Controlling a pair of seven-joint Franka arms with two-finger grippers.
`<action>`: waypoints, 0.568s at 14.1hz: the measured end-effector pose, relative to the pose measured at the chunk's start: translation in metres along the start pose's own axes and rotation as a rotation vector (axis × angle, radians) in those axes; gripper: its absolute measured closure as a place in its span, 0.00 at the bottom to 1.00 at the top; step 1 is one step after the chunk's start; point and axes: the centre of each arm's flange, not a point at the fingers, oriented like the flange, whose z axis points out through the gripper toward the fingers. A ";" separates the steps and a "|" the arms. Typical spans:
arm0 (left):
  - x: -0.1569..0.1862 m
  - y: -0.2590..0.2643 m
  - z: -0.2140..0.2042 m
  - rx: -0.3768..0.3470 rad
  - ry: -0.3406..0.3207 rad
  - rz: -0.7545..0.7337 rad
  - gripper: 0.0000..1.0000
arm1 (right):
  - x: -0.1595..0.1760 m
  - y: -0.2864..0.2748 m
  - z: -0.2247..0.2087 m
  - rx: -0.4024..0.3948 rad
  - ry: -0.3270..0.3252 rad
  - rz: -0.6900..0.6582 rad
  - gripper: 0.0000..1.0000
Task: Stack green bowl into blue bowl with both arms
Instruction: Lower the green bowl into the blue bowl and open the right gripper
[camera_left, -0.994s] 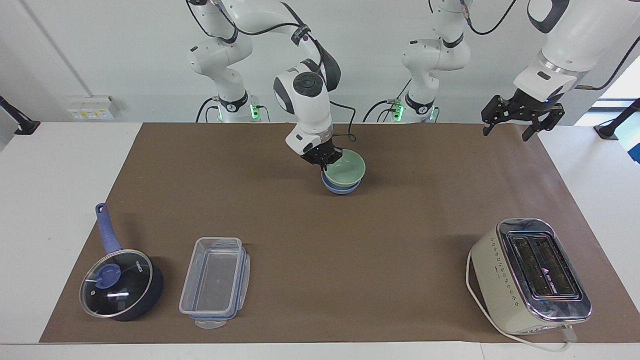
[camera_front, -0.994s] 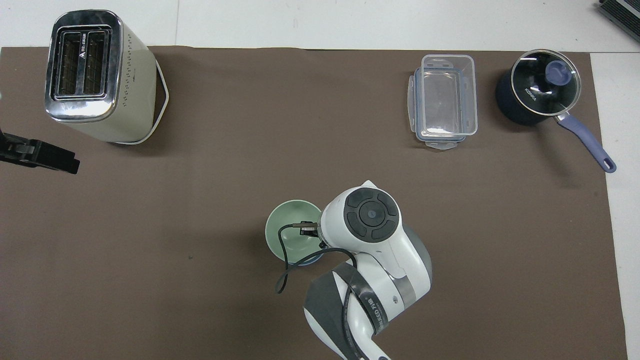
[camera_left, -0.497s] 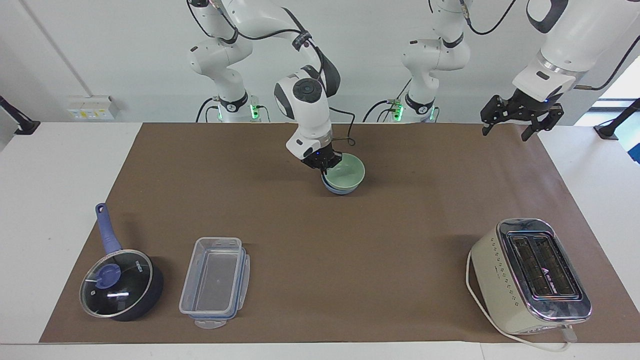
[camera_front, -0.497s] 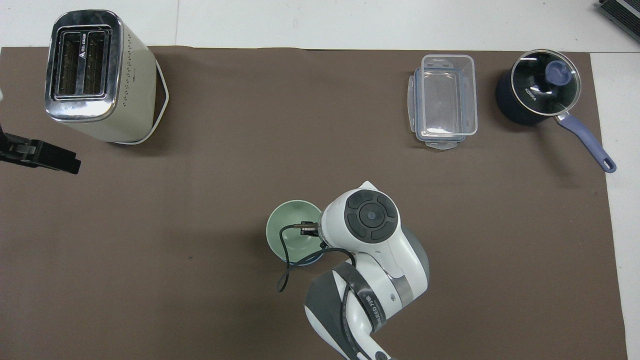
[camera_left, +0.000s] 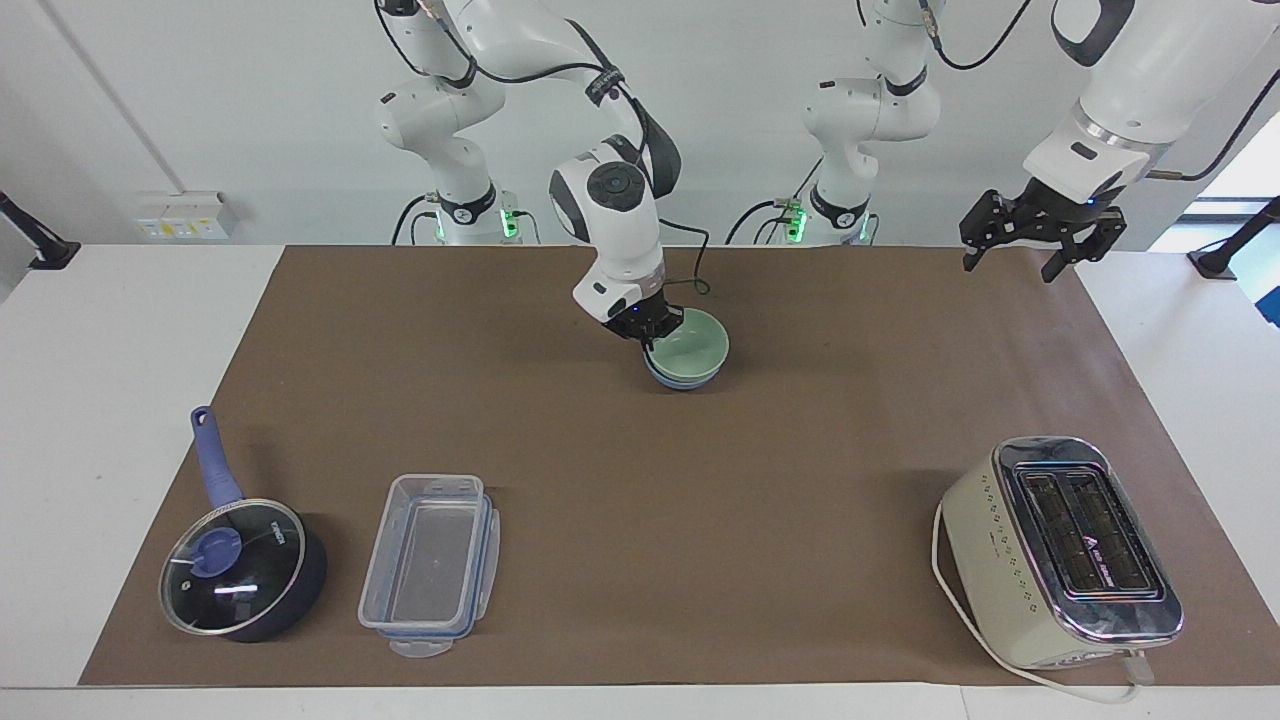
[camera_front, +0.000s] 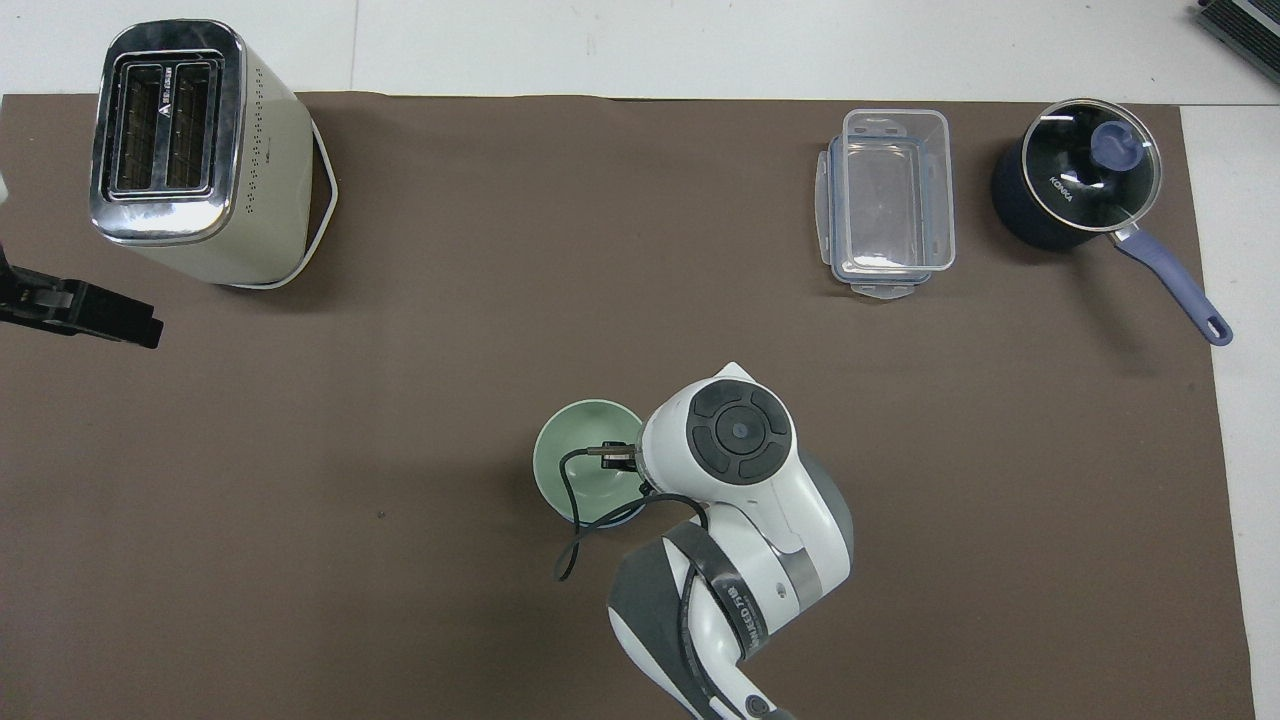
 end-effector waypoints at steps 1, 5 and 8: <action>0.000 0.000 0.000 0.000 0.000 0.000 0.00 | -0.003 -0.002 0.001 -0.001 -0.003 -0.005 0.95; 0.000 0.001 0.000 0.000 0.000 0.002 0.00 | -0.007 0.001 0.006 -0.008 -0.013 -0.019 0.95; 0.000 0.001 0.000 0.000 0.000 0.002 0.00 | -0.009 0.005 0.007 -0.012 -0.017 -0.043 0.95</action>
